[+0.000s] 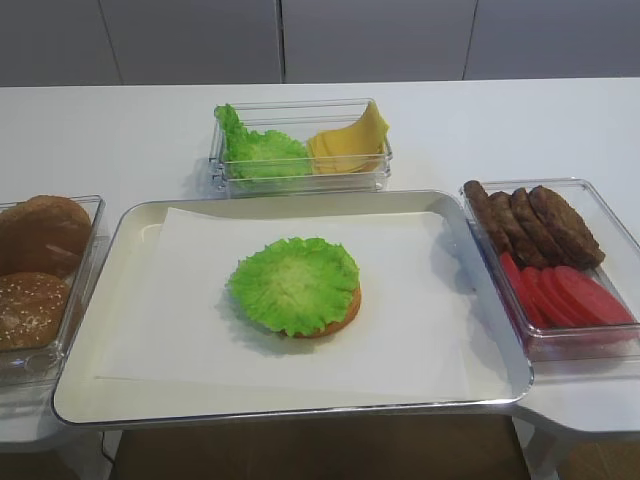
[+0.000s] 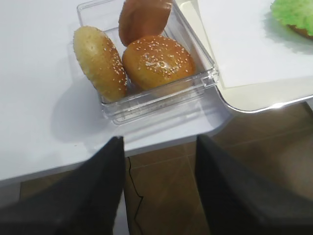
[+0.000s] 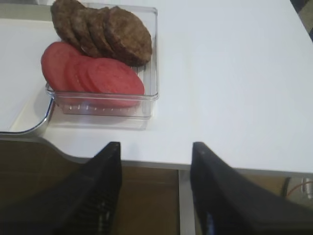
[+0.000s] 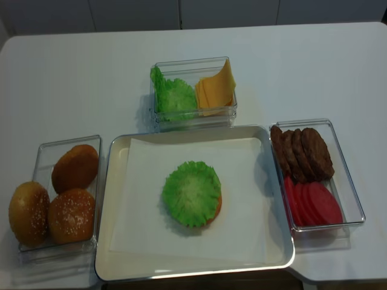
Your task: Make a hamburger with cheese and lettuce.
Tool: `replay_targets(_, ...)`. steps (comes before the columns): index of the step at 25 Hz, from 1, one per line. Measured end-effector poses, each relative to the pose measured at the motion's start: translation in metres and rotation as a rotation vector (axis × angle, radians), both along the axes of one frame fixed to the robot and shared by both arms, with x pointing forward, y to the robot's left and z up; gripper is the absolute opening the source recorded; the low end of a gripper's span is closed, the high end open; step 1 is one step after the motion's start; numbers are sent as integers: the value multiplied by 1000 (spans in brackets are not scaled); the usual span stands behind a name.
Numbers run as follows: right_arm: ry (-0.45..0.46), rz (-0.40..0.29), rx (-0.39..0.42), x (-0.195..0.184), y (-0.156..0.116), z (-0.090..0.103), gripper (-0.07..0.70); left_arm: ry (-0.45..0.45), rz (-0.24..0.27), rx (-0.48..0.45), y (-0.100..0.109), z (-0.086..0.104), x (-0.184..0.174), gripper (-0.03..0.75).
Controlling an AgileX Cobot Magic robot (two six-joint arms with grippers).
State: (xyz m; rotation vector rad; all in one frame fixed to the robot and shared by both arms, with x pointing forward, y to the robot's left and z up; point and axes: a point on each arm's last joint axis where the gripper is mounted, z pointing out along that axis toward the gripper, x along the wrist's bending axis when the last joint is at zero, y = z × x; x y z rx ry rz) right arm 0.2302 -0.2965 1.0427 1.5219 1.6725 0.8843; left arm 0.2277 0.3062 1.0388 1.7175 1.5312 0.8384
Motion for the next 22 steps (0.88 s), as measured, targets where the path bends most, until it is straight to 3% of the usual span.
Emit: replay_targets(22,16,39,20,0,4,-4,368,0,0,0,0,0,0,352)
